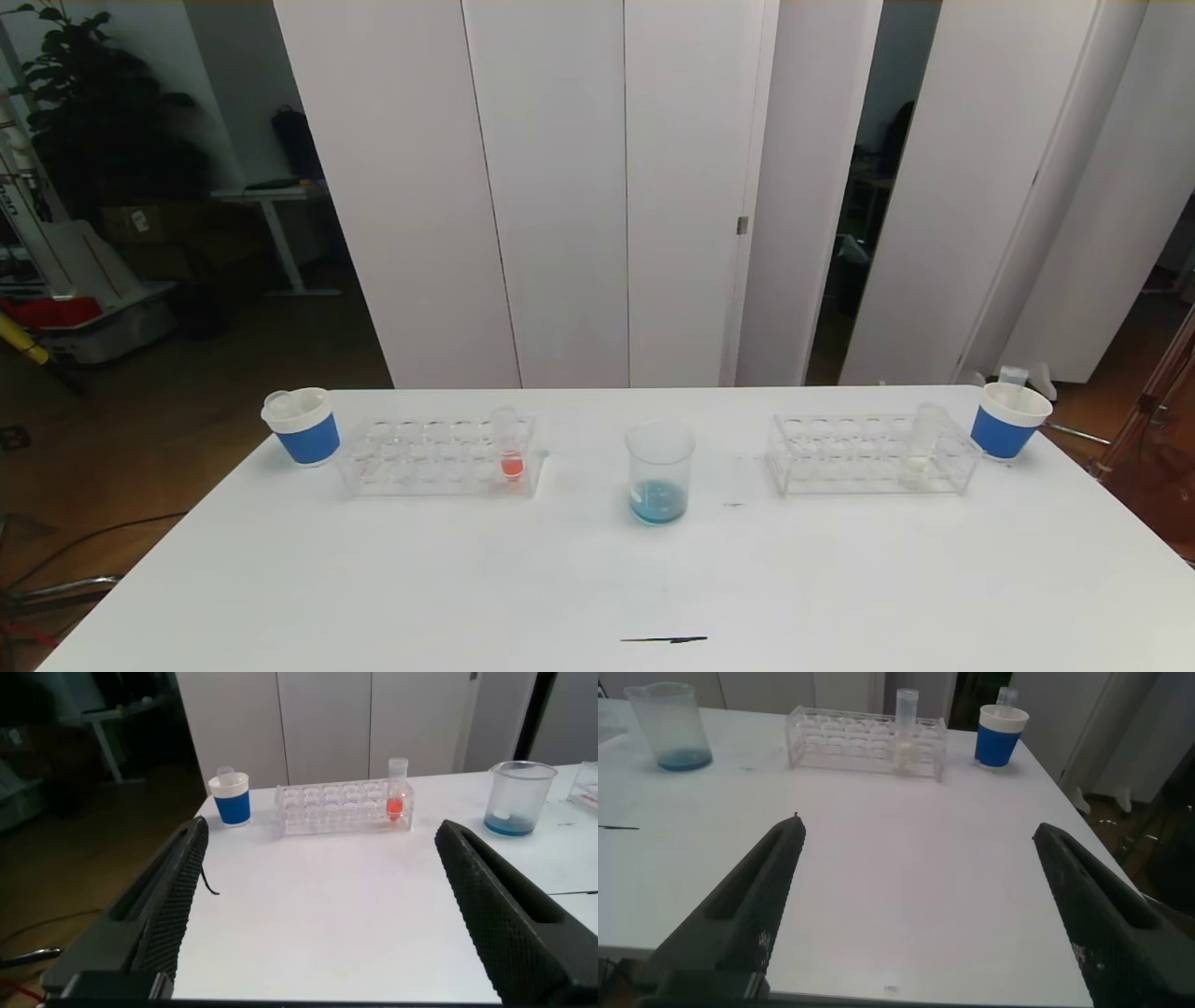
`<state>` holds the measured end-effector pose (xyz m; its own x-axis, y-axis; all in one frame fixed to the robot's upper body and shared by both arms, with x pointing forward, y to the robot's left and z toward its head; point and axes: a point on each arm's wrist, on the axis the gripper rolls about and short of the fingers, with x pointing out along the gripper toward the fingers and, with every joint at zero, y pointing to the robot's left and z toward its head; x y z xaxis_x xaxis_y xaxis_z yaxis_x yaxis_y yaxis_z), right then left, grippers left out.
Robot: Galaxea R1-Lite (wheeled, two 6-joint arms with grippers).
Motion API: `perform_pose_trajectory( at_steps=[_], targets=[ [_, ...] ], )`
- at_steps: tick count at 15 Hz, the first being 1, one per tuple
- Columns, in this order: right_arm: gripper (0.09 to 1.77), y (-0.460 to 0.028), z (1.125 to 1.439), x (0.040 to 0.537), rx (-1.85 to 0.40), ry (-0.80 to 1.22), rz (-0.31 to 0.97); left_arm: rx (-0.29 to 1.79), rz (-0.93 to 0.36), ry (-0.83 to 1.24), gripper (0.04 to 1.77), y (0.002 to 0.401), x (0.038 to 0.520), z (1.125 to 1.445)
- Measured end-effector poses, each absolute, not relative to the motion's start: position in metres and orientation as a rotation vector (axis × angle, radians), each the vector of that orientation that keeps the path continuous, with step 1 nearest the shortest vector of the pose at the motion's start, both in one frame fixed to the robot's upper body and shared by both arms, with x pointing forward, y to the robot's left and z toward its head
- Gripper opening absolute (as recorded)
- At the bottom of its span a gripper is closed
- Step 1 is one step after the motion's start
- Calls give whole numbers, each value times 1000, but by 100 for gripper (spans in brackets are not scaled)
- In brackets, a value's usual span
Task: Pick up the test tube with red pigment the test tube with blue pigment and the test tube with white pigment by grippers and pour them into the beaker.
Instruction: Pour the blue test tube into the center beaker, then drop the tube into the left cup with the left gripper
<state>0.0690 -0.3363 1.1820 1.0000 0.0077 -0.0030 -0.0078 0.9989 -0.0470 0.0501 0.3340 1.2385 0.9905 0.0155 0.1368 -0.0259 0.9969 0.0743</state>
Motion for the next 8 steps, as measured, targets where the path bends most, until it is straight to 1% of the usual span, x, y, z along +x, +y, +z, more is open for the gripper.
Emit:
perform_pose_trajectory(
  at_steps=[3,4,6,8],
  targets=[
    [175,-336,1182,69,-47,3,7,76,13,-171,174,334,63,1211],
    [175,-336,1182,69,-47,3,8,72,10,-152,174,334,65,1204],
    [175,-336,1182,69,-47,3,7,64,-4,-16,174,334,68,1185],
    [175,-336,1182,69,-47,3,7,63,-5,-3,174,334,69,1183]
  ],
)
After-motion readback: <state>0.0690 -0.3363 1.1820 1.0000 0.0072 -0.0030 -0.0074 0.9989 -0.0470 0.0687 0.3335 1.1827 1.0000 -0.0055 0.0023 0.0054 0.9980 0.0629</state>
